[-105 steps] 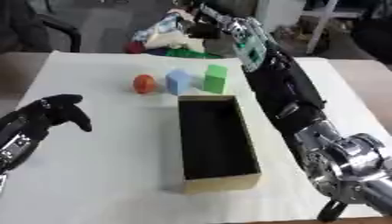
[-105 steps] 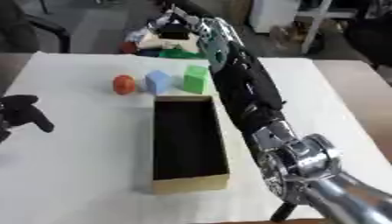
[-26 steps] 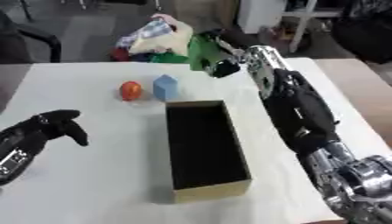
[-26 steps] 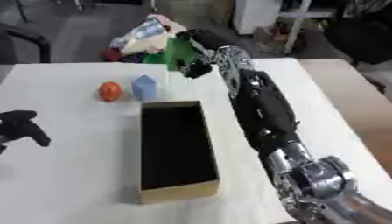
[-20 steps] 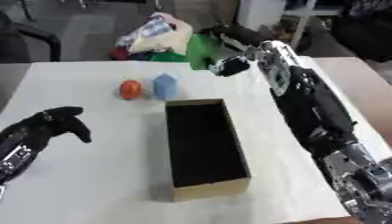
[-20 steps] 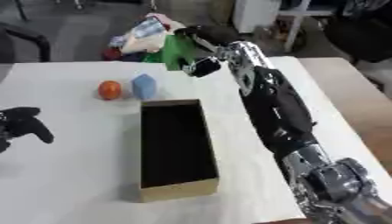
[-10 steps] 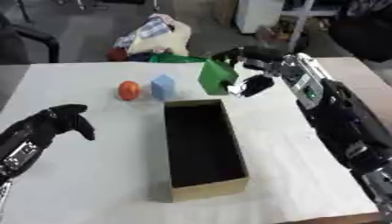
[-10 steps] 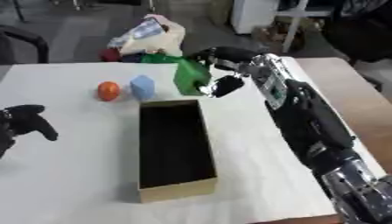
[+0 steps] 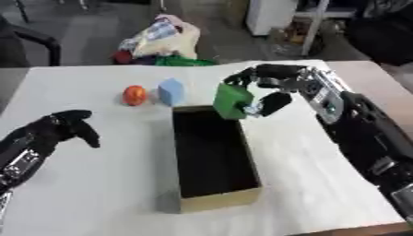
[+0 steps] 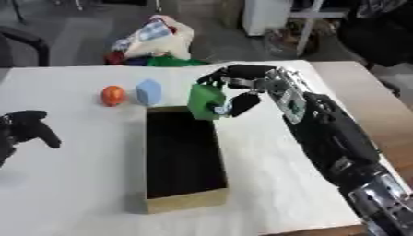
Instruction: Pick up objects on the table and place them in the box.
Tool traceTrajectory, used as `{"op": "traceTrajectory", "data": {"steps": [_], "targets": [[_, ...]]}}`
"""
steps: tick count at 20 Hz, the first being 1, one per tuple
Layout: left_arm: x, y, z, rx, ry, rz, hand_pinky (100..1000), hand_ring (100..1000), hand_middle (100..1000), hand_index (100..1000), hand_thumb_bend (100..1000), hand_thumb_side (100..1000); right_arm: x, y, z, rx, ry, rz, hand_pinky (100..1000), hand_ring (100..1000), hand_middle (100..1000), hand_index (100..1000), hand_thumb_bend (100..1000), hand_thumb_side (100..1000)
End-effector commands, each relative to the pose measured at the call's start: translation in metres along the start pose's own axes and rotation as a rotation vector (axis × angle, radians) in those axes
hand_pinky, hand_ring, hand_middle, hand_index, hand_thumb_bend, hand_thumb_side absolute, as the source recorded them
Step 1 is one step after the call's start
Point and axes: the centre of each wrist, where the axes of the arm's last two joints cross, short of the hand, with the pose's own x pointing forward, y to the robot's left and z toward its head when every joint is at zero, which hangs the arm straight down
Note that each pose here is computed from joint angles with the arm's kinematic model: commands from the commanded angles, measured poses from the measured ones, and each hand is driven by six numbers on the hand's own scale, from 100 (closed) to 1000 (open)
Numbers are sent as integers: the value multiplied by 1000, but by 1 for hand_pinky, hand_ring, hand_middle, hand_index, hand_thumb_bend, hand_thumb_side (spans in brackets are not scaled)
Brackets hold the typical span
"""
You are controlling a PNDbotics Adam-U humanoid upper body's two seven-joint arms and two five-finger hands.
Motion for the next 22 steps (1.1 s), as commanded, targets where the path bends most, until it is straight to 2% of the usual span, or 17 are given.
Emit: {"op": "traceTrajectory", "data": {"steps": [1,3,4,7,10,14,18,22], "targets": [[6,8,0,-3,-4,-27,684,616,615,906,100,939,3,-16,6,2,-15,72,821,722,598,998,100,634],[7,8,-1,-4,-5,-27,684,616,615,906,100,939,8,-16,4,12,-29,95,823,734,650,999,100,664],[7,8,-1,-4,-5,-28,684,616,615,906,100,939,10,-17,3,13,-36,111,827,749,728,1000,100,699],[6,8,0,-4,-4,-28,684,616,615,906,100,940,20,-24,1,9,-58,179,833,769,808,1000,100,750],[6,8,-1,-5,-6,-27,684,617,615,906,100,938,29,-33,-1,-4,-76,246,840,792,882,1000,100,856],[6,8,0,-4,-5,-26,684,617,615,906,100,937,38,-43,0,-39,-105,300,844,803,916,1000,136,938],[6,8,0,-5,-5,-24,684,621,616,906,100,941,45,-48,-2,-45,-135,318,846,806,924,1000,109,944],[7,9,-1,-6,-6,-28,684,622,617,906,100,935,47,-51,0,-63,-143,310,845,801,921,1000,100,908]]}}
